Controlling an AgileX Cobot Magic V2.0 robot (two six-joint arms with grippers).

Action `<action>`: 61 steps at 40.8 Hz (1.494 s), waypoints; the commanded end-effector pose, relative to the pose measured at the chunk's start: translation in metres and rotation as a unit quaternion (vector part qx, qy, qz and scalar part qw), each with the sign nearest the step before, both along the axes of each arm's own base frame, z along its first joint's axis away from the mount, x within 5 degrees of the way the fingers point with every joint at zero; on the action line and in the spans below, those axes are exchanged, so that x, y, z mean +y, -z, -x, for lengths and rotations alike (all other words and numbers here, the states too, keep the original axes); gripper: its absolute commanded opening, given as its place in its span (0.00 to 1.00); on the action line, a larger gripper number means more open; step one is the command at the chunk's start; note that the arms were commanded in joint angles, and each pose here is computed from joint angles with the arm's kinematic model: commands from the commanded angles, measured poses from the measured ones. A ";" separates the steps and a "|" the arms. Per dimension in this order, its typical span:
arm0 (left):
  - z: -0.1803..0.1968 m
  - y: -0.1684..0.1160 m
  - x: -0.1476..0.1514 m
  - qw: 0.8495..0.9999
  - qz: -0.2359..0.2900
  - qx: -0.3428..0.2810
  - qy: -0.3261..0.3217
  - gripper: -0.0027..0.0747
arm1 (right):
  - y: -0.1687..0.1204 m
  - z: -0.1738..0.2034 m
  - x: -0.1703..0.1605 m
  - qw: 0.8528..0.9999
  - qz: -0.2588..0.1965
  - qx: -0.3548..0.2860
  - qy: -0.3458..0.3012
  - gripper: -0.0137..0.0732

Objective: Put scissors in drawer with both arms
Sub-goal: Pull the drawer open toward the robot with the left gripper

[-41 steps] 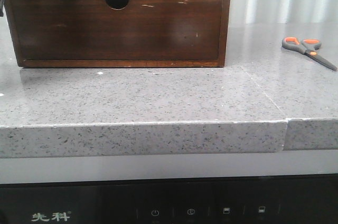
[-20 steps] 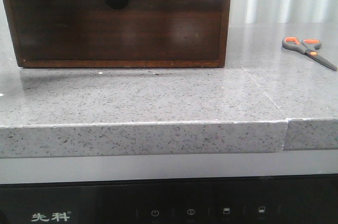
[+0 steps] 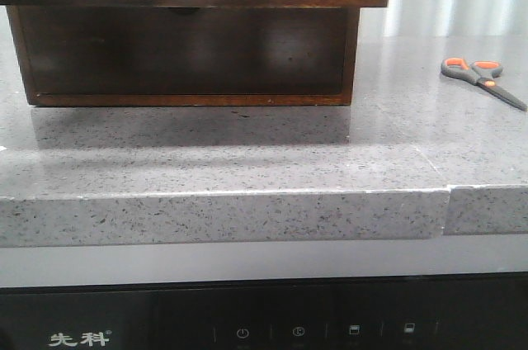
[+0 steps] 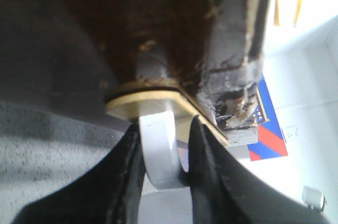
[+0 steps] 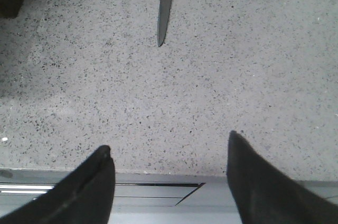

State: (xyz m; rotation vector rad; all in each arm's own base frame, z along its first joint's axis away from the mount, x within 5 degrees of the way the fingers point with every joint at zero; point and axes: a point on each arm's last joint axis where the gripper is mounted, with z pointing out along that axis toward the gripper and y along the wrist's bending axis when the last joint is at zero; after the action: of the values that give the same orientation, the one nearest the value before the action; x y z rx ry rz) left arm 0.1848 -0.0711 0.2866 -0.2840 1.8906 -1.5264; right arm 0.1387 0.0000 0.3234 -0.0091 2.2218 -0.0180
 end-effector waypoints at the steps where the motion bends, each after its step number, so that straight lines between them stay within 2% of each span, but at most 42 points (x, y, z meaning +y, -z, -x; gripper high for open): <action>1: 0.023 -0.027 -0.010 0.992 0.029 -0.093 0.081 0.14 | -0.015 -0.004 -0.001 0.999 0.005 -0.047 0.000 0.72; 6: 0.023 -0.027 -0.008 0.993 0.021 -0.093 0.070 0.15 | -0.015 -0.004 -0.001 0.999 0.005 -0.047 0.000 0.72; 9: 0.022 -0.025 -0.008 0.994 0.014 -0.091 0.063 0.19 | -0.015 -0.004 -0.001 0.999 0.005 -0.047 0.000 0.72; 19: 0.020 -0.024 -0.007 0.995 0.005 -0.087 0.054 0.55 | -0.015 -0.004 -0.001 0.999 0.005 -0.047 0.000 0.72; 22: 0.020 -0.023 -0.007 0.995 0.000 -0.086 0.053 0.60 | -0.015 -0.004 -0.001 0.999 0.005 -0.047 0.000 0.72; 34: 0.023 -0.008 -0.007 0.995 -0.044 -0.065 0.065 0.61 | -0.015 -0.004 -0.001 0.999 0.005 -0.047 0.000 0.72; 40: 0.030 0.008 -0.008 0.995 -0.044 -0.038 0.078 0.61 | -0.015 -0.004 -0.001 0.999 0.005 -0.047 0.000 0.72; 49: 0.051 -0.005 -0.010 0.987 -0.079 -0.085 0.110 0.61 | -0.015 -0.004 -0.001 0.999 0.005 -0.047 0.000 0.72; 52: 0.060 -0.012 -0.010 0.982 -0.113 -0.091 0.119 0.60 | -0.015 -0.004 -0.001 0.999 0.005 -0.047 0.000 0.72; 56: 0.071 -0.029 -0.005 0.971 -0.195 -0.092 0.106 0.60 | -0.015 -0.004 -0.001 0.999 0.005 -0.047 0.000 0.72; 61: 0.084 -0.054 0.010 0.937 -0.332 -0.092 0.061 0.60 | -0.015 -0.004 -0.001 0.999 0.005 -0.047 0.000 0.72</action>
State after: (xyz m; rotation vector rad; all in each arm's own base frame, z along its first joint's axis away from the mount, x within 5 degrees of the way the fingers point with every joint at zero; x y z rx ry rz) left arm 0.1075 -0.0691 0.3130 0.2966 2.1548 -1.0412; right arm 0.1387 0.0000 0.3234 -0.0091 2.2218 -0.0180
